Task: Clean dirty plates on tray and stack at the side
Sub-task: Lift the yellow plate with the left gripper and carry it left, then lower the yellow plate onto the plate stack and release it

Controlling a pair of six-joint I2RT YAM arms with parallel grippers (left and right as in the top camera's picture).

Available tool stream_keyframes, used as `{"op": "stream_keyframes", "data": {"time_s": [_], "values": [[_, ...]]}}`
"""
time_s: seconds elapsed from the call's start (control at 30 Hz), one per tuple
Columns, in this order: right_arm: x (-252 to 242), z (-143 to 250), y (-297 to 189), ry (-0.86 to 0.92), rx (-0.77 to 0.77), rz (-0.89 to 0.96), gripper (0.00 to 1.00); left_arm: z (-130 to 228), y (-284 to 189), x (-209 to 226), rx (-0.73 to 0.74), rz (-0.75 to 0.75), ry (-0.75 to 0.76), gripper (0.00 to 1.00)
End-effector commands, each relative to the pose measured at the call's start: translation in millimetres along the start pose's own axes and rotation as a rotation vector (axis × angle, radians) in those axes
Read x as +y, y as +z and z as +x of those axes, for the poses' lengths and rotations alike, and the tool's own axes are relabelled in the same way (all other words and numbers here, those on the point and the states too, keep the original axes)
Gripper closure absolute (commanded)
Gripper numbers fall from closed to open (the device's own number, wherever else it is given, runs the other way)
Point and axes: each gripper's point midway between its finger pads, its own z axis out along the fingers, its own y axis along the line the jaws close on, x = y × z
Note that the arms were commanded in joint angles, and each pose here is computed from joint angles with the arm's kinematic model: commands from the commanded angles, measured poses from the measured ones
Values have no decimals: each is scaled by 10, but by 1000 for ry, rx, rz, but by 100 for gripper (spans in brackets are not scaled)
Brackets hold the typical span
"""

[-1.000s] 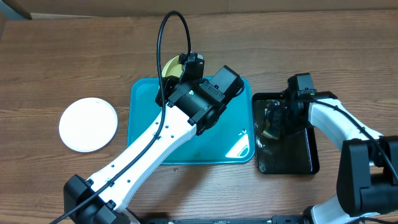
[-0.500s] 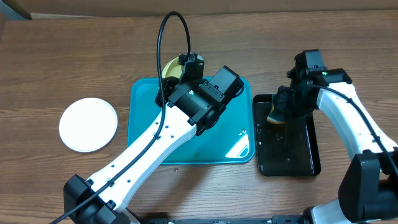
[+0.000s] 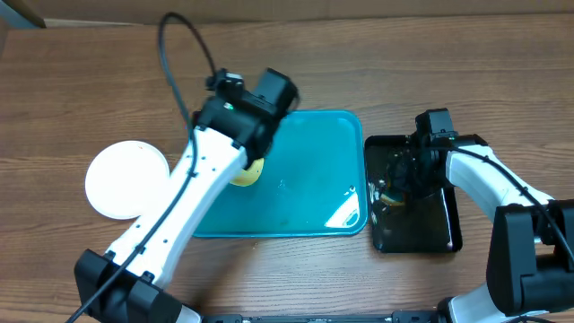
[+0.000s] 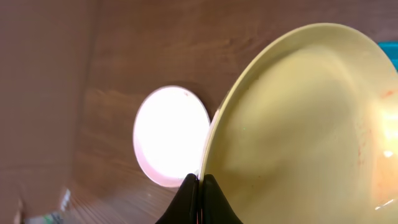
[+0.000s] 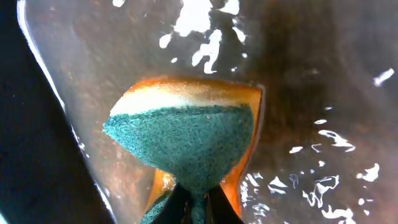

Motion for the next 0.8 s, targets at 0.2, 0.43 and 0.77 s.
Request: {"op": "stream_keyframes", "data": {"time_s": [0.2, 0.43, 0.77], "values": [[158, -505, -33, -35, -215, -67, 96, 226, 245, 316, 232, 206, -271, 96], [139, -434, -53, -32, -182, -55, 96, 350, 427, 539, 339, 252, -370, 96], [177, -371, -384, -25, -124, -34, 73, 444, 600, 844, 385, 204, -437, 96]]}}
